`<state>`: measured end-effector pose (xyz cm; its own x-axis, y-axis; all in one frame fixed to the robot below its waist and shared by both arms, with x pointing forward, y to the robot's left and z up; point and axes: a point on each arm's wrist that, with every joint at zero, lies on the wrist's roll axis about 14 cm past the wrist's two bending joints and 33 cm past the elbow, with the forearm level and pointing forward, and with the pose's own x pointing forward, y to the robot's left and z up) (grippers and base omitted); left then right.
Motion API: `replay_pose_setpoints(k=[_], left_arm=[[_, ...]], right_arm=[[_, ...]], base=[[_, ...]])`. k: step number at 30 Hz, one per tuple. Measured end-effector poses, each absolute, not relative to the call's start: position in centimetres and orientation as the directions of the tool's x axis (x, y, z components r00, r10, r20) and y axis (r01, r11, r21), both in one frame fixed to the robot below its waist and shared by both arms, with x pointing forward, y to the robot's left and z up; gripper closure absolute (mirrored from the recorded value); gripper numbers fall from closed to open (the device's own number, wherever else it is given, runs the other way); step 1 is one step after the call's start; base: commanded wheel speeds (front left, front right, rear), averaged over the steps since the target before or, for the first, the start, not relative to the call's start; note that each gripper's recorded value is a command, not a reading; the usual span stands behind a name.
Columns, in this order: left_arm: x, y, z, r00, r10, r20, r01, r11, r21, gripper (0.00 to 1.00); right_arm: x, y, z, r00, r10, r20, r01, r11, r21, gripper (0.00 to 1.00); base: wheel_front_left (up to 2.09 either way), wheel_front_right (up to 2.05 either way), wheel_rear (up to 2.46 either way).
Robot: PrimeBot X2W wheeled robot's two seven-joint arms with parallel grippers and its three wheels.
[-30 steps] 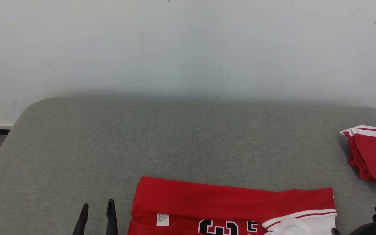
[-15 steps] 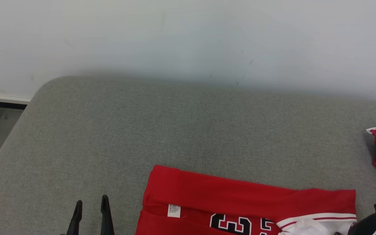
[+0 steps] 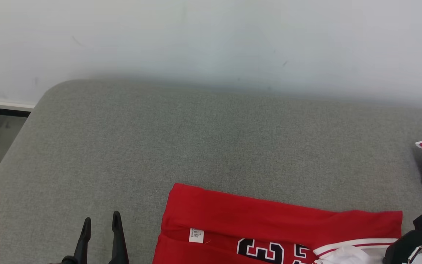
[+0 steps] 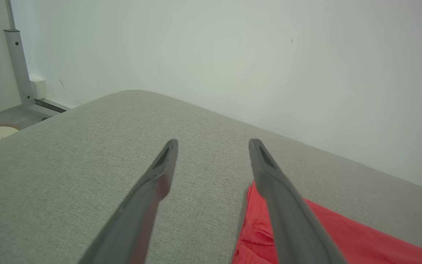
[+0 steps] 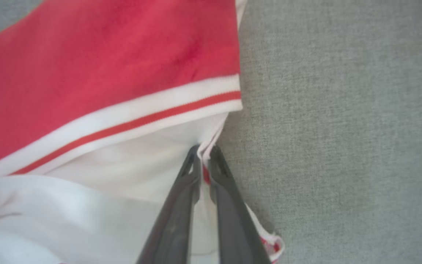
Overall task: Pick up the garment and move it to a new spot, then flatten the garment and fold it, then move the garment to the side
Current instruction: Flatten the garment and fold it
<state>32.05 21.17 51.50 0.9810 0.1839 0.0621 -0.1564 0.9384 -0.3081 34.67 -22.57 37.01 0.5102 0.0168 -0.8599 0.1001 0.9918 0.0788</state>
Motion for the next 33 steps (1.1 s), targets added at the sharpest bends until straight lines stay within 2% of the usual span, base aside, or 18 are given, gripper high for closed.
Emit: replay_pose_setpoints(k=[9, 18, 23, 29, 32, 33], left_arm=[[31.4, 21.3, 52.3, 0.979, 0.186, 0.087, -0.151, 0.938, -0.311, 0.0], [31.2, 20.9, 52.7, 0.978, 0.18, 0.103, -0.136, 0.933, -0.332, 0.0], [31.2, 20.6, 52.6, 0.98, 0.171, 0.101, -0.128, 0.933, -0.337, 0.0], [31.3, 20.3, 52.5, 0.982, 0.157, 0.102, -0.113, 0.932, -0.345, 0.0], [31.4, 20.1, 52.3, 0.983, 0.152, 0.101, -0.109, 0.932, -0.346, 0.0], [31.5, 19.8, 52.2, 0.985, 0.138, 0.099, -0.097, 0.935, -0.34, 0.0]], right_arm=[[34.4, -24.9, 38.2, 0.561, -0.052, -0.826, 0.184, 0.981, 0.063, 1.0], [33.2, -30.3, 41.4, 0.602, -0.214, -0.77, 0.304, 0.952, -0.027, 1.0], [32.5, -30.8, 42.8, 0.611, -0.236, -0.755, 0.312, 0.949, -0.044, 1.0], [32.5, -26.2, 44.7, 0.635, -0.12, -0.763, 0.16, 0.987, -0.021, 1.0], [33.1, -22.4, 46.4, 0.671, -0.009, -0.742, 0.044, 0.999, 0.028, 1.0], [33.1, -19.7, 47.0, 0.674, 0.071, -0.735, -0.039, 0.997, 0.06, 1.0]], base=[[0.0, 0.0, 0.0], [0.0, 0.0, 0.0], [0.0, 0.0, 0.0], [0.0, 0.0, 0.0], [0.0, 0.0, 0.0], [0.0, 0.0, 0.0]])
